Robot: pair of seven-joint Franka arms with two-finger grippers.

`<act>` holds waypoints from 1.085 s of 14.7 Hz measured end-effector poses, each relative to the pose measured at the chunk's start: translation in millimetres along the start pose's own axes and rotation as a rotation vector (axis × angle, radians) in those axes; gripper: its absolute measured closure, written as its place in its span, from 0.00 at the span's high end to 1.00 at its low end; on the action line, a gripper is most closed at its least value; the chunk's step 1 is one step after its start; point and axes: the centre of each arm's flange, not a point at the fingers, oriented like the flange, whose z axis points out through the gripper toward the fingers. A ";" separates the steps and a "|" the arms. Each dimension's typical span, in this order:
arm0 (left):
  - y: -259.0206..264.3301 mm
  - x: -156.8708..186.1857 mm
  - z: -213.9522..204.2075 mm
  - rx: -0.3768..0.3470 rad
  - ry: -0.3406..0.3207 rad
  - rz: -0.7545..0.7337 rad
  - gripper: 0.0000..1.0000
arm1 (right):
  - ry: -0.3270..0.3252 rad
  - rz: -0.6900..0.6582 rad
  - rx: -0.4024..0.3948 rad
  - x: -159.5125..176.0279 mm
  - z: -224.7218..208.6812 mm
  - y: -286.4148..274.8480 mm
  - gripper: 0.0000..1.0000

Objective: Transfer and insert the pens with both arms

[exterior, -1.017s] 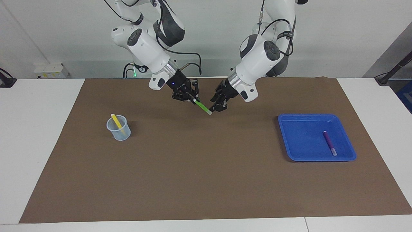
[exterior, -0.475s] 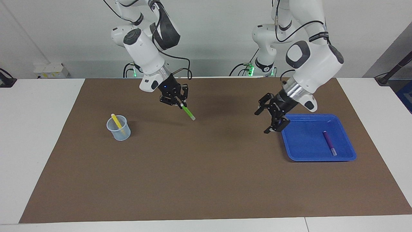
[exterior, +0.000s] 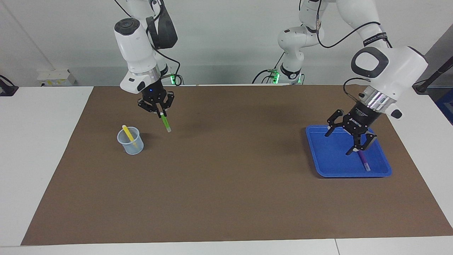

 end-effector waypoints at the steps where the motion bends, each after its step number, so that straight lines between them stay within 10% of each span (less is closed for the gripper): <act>1: 2.4 4.6 -2.6 -0.009 0.027 0.057 1.00 | -0.011 -0.002 -0.020 -4.0 -4.3 8.6 0.19; 9: 10.6 35.5 -13.2 0.043 0.192 0.646 1.00 | -0.047 -0.049 -0.106 -25.0 -19.4 87.1 0.19; 16: 12.3 90.8 -15.4 0.352 0.365 1.455 1.00 | -0.023 -0.068 -0.132 -27.4 -20.5 110.1 0.19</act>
